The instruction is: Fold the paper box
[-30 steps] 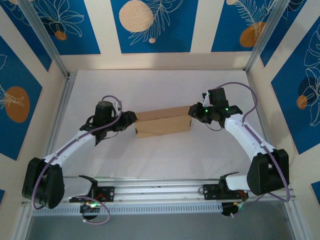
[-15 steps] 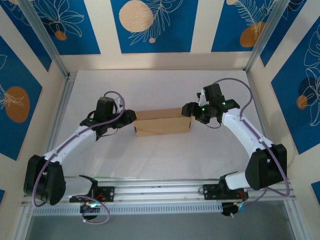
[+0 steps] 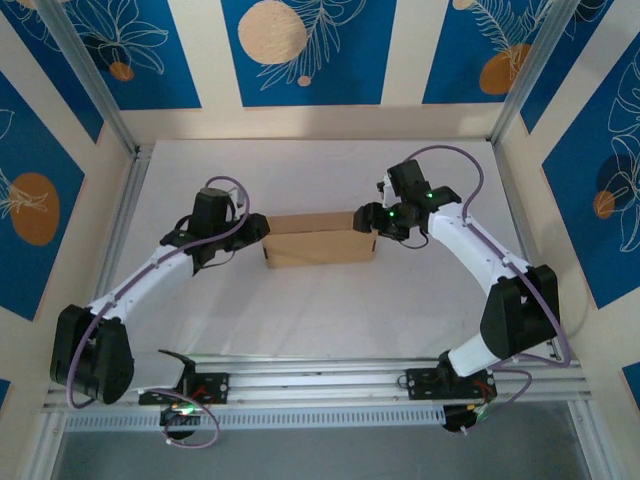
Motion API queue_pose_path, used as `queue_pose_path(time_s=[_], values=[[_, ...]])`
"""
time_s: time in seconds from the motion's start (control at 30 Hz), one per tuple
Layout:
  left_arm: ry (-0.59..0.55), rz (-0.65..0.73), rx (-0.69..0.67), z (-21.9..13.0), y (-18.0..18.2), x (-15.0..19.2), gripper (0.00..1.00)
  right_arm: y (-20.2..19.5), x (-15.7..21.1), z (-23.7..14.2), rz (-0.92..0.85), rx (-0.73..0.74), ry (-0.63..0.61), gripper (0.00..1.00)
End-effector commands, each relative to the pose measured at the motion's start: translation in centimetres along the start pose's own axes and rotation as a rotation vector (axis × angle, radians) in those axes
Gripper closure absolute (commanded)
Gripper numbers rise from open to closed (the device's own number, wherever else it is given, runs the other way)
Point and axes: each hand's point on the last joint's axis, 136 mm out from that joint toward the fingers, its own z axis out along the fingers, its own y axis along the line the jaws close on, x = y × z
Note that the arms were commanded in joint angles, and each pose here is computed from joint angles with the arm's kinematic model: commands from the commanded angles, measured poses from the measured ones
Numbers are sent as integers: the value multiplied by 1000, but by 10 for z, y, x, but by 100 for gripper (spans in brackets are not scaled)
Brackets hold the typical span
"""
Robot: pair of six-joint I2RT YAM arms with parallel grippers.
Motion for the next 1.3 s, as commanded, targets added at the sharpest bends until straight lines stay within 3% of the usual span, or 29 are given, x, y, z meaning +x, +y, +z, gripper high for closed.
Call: queue_pose_path(time_s=[0.0, 0.27, 0.4, 0.7, 0.93, 1.27], values=[[190, -17, -160, 12, 41, 50, 70, -5, 35, 21, 8, 15, 143, 37], [146, 59, -121, 6, 15, 35, 69, 31, 20, -3, -140, -77, -10, 39], [149, 100, -111, 0, 12, 51, 68, 34, 36, 3, -237, -44, -83, 39], [128, 134, -86, -25, 8, 80, 68, 26, 59, -8, -241, -17, -195, 38], [138, 118, -104, -32, 20, 94, 66, 20, 86, -1, -227, -7, -167, 36], [217, 3, -154, -1, 56, 131, 65, -8, 121, 43, -116, 19, -35, 32]])
